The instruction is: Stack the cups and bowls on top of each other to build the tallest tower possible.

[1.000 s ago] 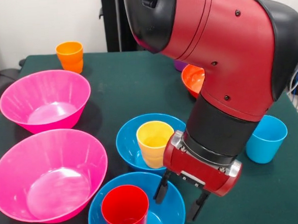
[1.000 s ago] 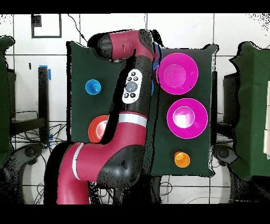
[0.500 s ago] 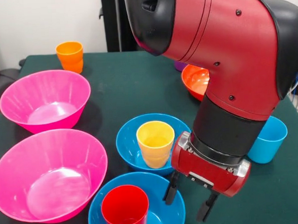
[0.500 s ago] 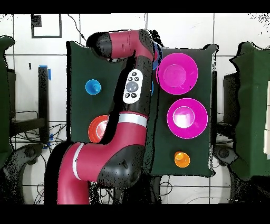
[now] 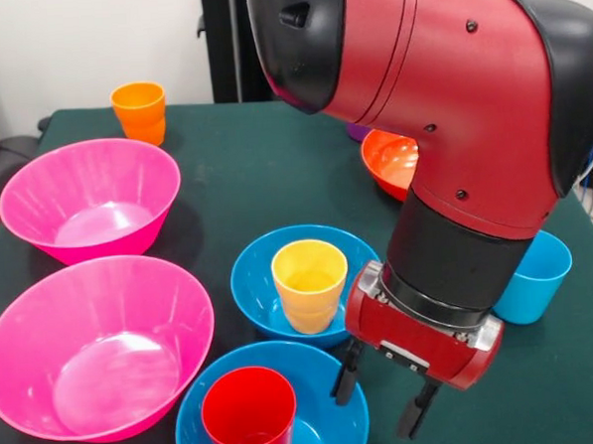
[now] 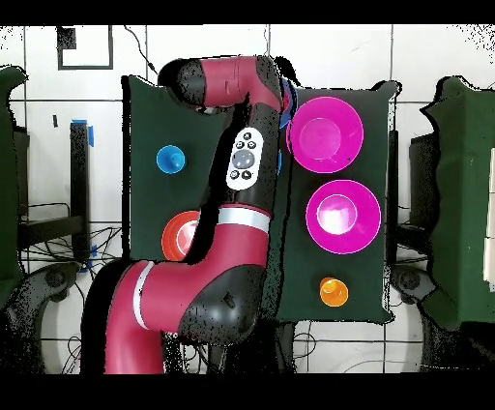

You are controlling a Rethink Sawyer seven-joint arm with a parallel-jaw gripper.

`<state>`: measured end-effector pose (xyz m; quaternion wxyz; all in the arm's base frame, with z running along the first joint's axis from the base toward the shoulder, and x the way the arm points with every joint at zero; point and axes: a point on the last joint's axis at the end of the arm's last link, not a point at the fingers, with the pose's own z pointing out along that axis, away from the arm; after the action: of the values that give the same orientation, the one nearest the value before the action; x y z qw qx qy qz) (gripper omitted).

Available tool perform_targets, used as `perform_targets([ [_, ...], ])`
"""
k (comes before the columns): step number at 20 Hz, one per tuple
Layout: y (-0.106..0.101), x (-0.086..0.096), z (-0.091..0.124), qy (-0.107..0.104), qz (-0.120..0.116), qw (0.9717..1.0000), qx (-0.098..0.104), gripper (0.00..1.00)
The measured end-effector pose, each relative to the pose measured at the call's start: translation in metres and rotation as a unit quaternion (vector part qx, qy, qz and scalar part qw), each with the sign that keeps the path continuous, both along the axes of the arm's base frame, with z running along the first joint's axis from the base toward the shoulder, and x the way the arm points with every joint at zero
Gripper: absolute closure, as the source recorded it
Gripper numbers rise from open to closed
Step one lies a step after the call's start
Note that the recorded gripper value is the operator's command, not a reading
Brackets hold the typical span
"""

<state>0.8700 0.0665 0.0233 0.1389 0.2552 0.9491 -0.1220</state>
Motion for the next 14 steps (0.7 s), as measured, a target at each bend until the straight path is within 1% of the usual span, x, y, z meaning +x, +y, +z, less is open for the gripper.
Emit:
perform_targets([
  [8,-0.01,-0.014,-0.019,0.01,-0.007,0.9999,-0.001,0.0],
  [14,-0.014,-0.021,-0.032,0.004,-0.007,1.0,0.0,0.0],
])
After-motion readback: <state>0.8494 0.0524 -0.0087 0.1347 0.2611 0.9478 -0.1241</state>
